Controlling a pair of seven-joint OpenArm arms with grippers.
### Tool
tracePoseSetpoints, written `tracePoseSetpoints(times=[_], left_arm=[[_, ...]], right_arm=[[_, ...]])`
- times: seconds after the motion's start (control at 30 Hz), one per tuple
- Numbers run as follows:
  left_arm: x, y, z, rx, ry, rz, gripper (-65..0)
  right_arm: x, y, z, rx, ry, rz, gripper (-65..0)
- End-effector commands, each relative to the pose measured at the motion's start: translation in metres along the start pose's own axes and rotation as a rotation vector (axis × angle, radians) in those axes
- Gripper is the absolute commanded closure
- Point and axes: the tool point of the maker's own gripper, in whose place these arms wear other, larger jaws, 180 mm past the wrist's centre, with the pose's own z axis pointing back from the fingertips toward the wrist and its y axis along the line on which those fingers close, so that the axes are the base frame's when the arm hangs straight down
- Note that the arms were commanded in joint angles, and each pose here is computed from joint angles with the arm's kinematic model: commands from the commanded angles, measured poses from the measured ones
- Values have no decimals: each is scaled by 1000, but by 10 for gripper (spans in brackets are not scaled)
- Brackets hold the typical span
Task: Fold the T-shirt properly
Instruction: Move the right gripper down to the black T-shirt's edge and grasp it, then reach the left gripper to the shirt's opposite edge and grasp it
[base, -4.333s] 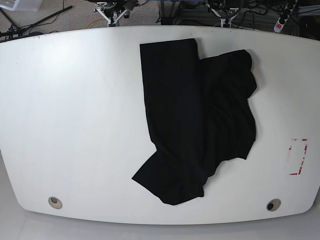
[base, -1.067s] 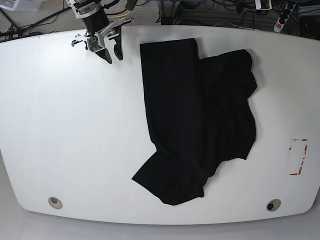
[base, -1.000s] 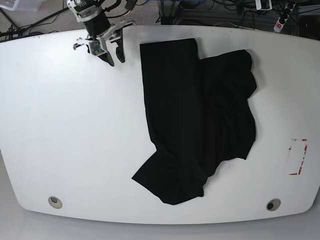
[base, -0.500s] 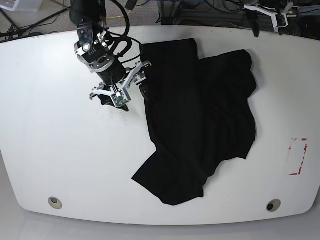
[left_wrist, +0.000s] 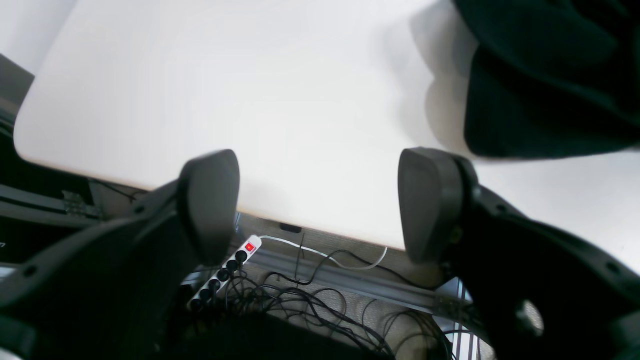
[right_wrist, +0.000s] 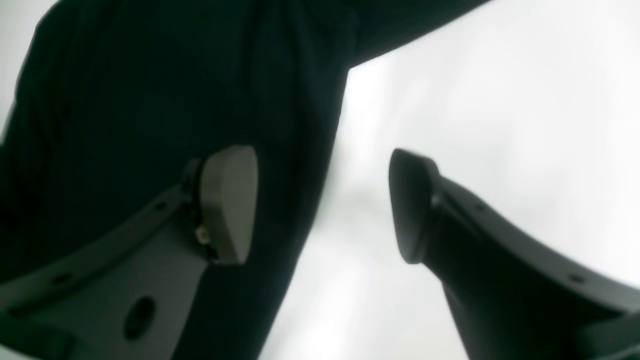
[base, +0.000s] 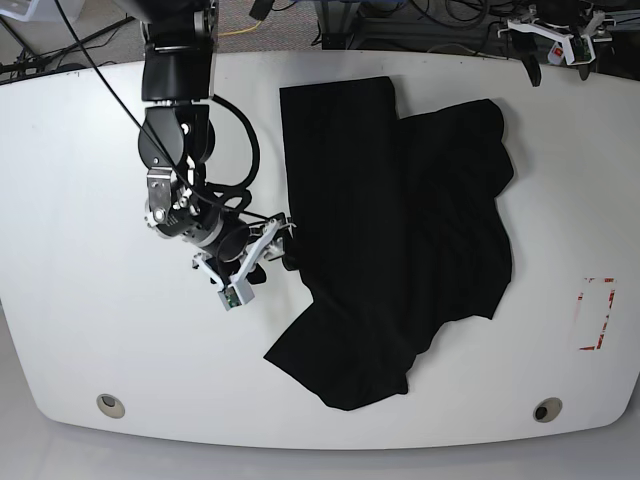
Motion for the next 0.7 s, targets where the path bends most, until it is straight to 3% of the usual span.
tracePoseSetpoints(times=[0.0, 0.27, 0.67], left_arm=[[10, 1, 1, 1, -38, -9, -464], [15, 0, -3, 0, -57, -7, -464], [20, -5, -7, -10, -74, 3, -461]], right_arm=[[19, -3, -14, 60, -44, -84, -401], [3, -14, -44, 87, 25, -202, -401], [-21, 8, -69, 101, 64, -233, -400]])
